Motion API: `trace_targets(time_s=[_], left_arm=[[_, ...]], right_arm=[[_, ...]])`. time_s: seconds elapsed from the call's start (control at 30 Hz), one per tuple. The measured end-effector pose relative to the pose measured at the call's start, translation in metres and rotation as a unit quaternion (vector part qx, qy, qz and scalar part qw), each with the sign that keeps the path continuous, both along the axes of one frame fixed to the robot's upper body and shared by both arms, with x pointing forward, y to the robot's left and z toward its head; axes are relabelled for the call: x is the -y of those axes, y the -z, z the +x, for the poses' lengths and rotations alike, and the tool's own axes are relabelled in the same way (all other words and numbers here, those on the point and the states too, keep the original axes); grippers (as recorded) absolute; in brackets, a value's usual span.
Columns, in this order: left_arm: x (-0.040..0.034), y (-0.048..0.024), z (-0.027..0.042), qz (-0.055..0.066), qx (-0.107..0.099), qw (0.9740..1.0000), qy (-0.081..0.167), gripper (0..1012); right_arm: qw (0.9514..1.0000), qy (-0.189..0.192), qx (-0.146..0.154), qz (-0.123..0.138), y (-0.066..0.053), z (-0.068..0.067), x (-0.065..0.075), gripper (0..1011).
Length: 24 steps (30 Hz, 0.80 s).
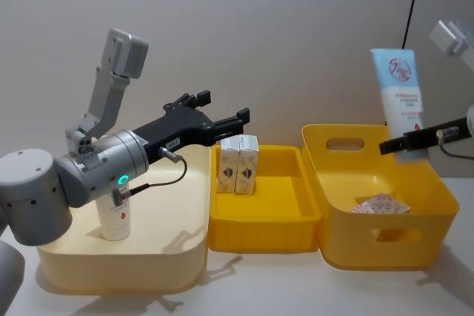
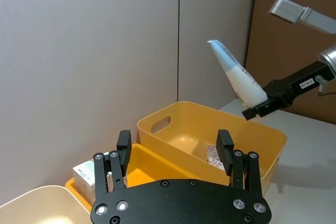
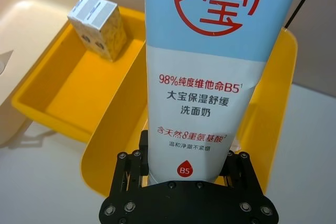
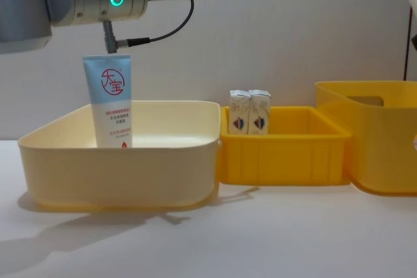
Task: Bimanual collaborative sorting of washing and personal care products
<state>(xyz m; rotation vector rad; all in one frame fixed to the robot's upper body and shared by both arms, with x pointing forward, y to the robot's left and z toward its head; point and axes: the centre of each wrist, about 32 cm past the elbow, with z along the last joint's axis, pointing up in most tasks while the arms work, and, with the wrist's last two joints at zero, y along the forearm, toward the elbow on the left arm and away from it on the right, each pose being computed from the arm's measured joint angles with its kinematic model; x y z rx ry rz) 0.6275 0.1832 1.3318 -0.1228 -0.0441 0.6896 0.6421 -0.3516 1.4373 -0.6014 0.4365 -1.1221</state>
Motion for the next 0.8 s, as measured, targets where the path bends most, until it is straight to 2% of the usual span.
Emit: trace_targets(time_s=[0.17, 0.3, 0.37, 0.57, 0.8], left_arm=[[0.0, 0.0, 0.0, 0.0, 0.0, 1.0, 0.0, 1004], [0.0, 0.0, 0.0, 0.0, 0.0, 1.0, 0.0, 1004], [0.0, 0.0, 0.0, 0.0, 0.0, 1.0, 0.0, 1003], [0.0, 0.0, 0.0, 0.0, 0.0, 1.0, 0.0, 1003], [0.0, 0.0, 0.0, 0.0, 0.0, 1.0, 0.0, 1003]], right_arm=[[0.9995, -0.001, -0.03, 0.007, -0.0013, 0.004, 0.0008, 670], [0.9991, -0.002, -0.041, 0.01, -0.002, 0.0054, 0.0011, 739], [0.9986, -0.002, -0.051, 0.013, -0.0023, 0.0067, 0.0014, 826], [0.9979, -0.002, -0.063, 0.016, -0.0028, 0.0083, 0.0018, 986], [0.9972, -0.001, -0.072, 0.019, -0.0033, 0.0093, 0.002, 1001]])
